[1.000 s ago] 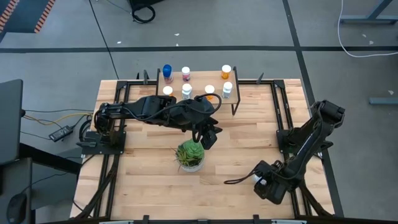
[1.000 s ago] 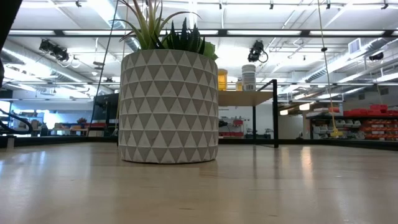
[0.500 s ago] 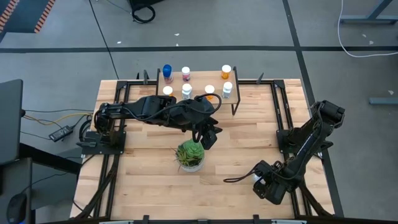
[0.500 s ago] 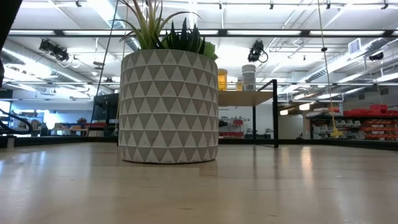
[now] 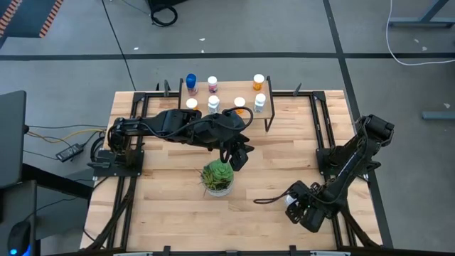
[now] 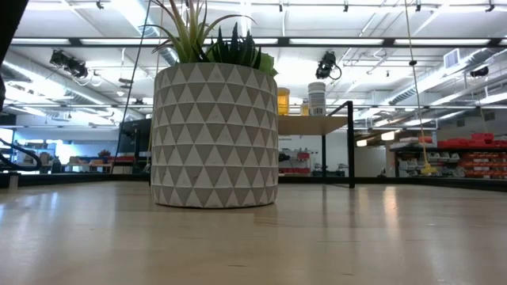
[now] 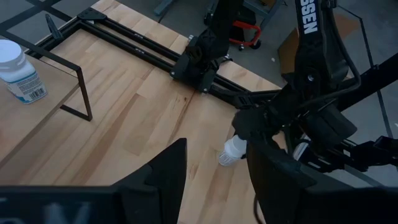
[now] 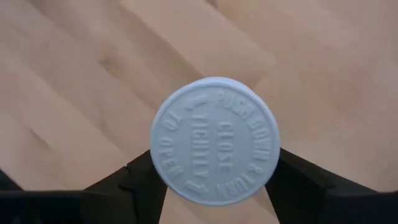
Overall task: Pick and place medicine bottles onto shelf by color
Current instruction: Put the white pill bottle on the shelf
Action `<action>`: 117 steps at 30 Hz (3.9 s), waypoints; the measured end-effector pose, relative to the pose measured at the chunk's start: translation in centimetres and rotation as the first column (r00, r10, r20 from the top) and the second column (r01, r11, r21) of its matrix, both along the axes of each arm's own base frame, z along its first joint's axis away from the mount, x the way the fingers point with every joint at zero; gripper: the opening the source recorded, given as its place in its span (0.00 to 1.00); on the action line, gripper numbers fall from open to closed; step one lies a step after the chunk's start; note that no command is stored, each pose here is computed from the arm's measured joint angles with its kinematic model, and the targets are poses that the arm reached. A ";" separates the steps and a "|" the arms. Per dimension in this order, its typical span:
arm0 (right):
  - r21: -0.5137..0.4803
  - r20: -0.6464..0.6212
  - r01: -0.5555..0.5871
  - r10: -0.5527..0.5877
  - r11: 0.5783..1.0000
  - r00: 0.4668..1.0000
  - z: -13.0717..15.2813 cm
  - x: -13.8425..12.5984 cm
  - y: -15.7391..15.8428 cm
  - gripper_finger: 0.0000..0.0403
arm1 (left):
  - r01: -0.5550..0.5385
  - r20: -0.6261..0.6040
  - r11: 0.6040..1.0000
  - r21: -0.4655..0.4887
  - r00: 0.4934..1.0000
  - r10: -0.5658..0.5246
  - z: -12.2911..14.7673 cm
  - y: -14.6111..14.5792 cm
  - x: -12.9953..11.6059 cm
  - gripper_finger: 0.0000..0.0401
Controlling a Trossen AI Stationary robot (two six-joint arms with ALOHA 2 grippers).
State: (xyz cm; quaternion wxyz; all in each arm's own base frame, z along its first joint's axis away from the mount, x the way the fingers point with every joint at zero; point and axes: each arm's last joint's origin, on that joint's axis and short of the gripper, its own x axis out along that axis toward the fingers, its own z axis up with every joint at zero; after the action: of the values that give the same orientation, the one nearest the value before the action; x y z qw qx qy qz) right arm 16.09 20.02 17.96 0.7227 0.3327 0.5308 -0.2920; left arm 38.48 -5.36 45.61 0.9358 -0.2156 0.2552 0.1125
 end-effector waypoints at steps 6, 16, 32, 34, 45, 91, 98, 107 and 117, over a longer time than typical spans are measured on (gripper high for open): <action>-0.032 0.030 0.050 -0.049 0.998 0.998 0.0 1.4 -1.2 0.58 | 0.000 0.000 1.000 0.000 1.000 0.000 0.0 0.0 0.0 0.43; -0.108 0.046 0.059 -0.054 0.992 0.997 0.1 4.2 -4.2 0.58 | 0.000 0.000 1.000 0.000 1.000 0.000 0.0 0.0 0.0 0.43; -0.136 0.045 -0.029 0.035 0.990 0.998 0.3 9.8 -12.2 0.58 | 0.006 0.000 1.000 0.000 1.000 -0.006 0.0 -0.2 0.0 0.43; -0.122 0.051 -0.041 0.048 0.992 0.998 0.3 10.2 -12.9 0.58 | 0.011 0.000 1.000 0.000 1.000 -0.011 0.0 -0.4 -0.1 0.43; -0.091 0.052 -0.103 0.108 0.991 0.993 0.3 10.5 -13.2 0.61 | 0.035 0.000 0.999 0.001 0.999 -0.035 0.0 -1.3 -0.2 0.43; 0.100 -0.072 0.024 -0.017 0.995 0.997 2.6 -6.2 3.8 0.86 | 0.261 -0.015 0.940 0.220 0.964 -0.264 -14.4 -0.3 6.3 0.68; 0.099 -0.082 0.000 0.008 0.995 0.997 2.6 -6.8 4.0 0.86 | 0.259 -0.017 0.932 0.252 0.965 -0.263 -18.8 0.0 6.2 0.72; 0.097 -0.080 0.000 0.008 0.995 0.997 2.6 -6.8 4.0 0.86 | 0.246 0.031 0.922 0.298 0.963 -0.267 -20.9 0.5 6.6 0.72; 0.123 -0.075 0.005 0.005 0.992 0.997 2.6 -6.6 4.2 0.86 | 0.304 -0.185 0.930 0.209 0.946 -0.267 -18.8 2.1 9.0 0.72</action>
State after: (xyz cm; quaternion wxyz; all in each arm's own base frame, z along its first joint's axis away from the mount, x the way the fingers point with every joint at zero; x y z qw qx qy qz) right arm 9.50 24.22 20.56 0.6803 0.3652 0.5747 -0.2712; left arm 47.44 -3.25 26.84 0.9385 -0.0548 0.3402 0.0204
